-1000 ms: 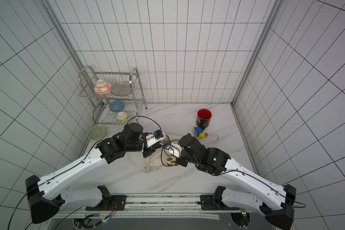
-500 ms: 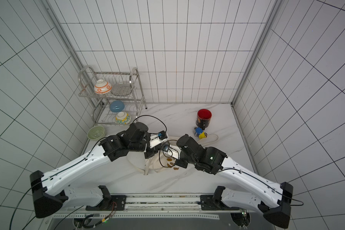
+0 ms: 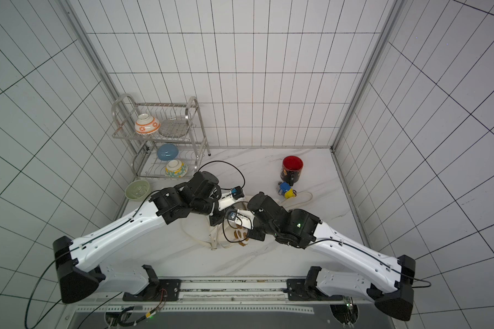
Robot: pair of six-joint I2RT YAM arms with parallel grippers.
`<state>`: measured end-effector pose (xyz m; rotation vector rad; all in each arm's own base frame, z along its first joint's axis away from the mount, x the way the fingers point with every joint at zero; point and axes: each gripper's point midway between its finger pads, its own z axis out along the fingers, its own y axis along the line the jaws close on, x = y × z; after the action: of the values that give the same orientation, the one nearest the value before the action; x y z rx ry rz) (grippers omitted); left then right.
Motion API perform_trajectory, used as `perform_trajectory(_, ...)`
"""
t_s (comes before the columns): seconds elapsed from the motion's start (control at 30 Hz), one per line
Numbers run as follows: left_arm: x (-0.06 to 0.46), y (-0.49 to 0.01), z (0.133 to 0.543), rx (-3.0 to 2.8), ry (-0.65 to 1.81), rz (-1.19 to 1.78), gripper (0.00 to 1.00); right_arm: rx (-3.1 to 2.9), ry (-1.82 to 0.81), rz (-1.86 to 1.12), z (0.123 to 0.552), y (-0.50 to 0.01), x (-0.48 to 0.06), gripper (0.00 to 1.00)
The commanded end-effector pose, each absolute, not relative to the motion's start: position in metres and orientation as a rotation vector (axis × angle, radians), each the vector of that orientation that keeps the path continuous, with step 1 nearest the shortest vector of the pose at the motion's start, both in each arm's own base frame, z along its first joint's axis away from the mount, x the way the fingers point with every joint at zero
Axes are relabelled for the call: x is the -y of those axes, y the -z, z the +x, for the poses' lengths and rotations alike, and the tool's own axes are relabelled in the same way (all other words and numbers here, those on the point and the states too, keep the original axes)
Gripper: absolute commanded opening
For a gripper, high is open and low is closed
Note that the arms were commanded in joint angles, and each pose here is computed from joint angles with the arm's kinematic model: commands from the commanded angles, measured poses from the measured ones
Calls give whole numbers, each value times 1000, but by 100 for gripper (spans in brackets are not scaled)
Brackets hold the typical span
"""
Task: Remove the decoration from the bag
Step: Remove the decoration item from the bag.
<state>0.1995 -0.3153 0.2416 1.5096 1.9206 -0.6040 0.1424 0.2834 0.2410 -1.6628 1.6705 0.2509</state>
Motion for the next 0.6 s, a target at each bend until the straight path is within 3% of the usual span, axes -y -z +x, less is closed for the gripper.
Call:
perform_trajectory(0.0,328,-261,189,-1862,714,1524,0,-1670,-231,-1630,148,-246,-289,0)
perform_trajectory(0.2,330,-250,177,-1908,783,1582,0,-1607,-195,-1624,151,-255,-290,0)
perform_trajectory(0.57,334,-254,183,-1933,783,1568,0,-1505,-290,-1793,120,-239,-295,0)
